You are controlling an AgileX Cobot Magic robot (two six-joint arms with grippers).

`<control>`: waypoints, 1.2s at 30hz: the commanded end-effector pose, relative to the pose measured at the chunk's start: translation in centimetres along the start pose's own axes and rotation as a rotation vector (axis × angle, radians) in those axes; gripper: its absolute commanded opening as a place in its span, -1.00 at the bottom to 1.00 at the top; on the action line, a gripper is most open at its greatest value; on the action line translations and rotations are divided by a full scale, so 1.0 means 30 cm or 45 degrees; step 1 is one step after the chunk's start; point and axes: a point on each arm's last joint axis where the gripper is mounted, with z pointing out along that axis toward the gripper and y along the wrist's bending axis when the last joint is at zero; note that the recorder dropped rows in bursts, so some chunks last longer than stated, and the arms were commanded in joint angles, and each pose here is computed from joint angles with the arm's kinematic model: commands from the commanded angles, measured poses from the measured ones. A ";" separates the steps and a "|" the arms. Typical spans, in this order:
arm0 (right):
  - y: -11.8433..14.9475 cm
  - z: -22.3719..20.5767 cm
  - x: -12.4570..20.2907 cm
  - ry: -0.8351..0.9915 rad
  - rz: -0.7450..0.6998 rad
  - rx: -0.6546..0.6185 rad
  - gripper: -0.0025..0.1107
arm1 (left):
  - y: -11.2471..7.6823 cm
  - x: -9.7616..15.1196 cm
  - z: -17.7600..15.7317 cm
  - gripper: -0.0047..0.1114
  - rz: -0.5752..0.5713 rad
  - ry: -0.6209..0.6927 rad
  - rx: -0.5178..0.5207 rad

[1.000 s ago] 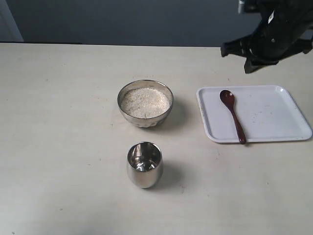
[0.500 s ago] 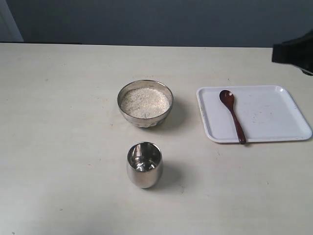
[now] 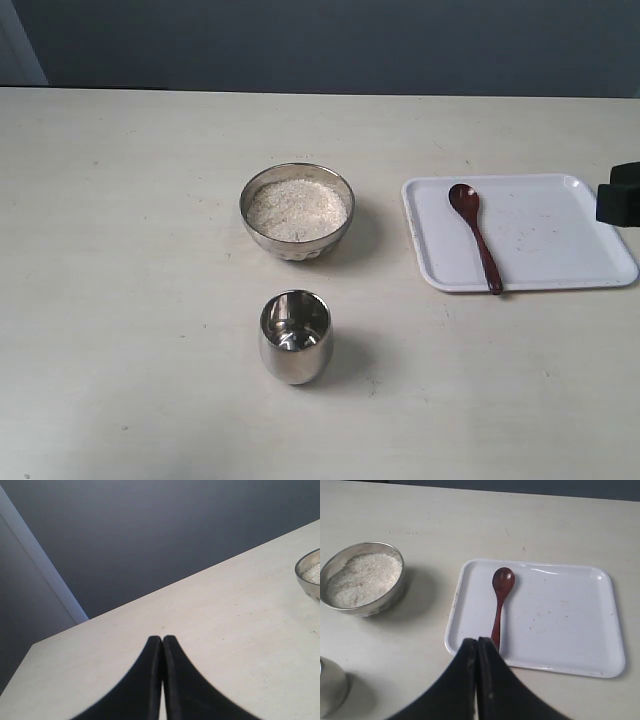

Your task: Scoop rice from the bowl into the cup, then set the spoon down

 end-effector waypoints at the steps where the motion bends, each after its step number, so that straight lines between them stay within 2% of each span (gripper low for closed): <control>1: -0.001 -0.005 0.005 -0.004 -0.011 0.003 -0.97 | 0.001 -0.008 -0.002 -0.91 -0.011 -0.023 0.005; 4: -0.038 -0.039 -0.002 -0.068 -0.044 0.096 -0.97 | 0.001 -0.008 -0.002 -0.91 -0.011 -0.023 0.005; 8: -0.105 -0.096 0.030 -0.167 0.162 0.232 -0.97 | 0.001 -0.008 -0.002 -0.91 -0.011 -0.023 0.005; 12: -0.146 -0.139 0.121 -0.283 0.227 0.380 -0.97 | 0.001 -0.007 -0.002 -0.91 -0.011 -0.017 0.005; 18: -0.155 -0.182 0.267 -0.481 0.314 0.561 -0.97 | 0.001 -0.008 -0.002 -0.91 -0.011 -0.023 0.005; 22: -0.146 -0.184 0.324 -0.533 0.313 0.588 -0.97 | 0.001 -0.008 -0.002 -0.91 -0.011 -0.023 0.005; 36: -0.151 -0.101 0.476 -0.495 0.323 0.588 -0.97 | 0.001 -0.008 -0.002 -0.91 -0.011 -0.023 0.005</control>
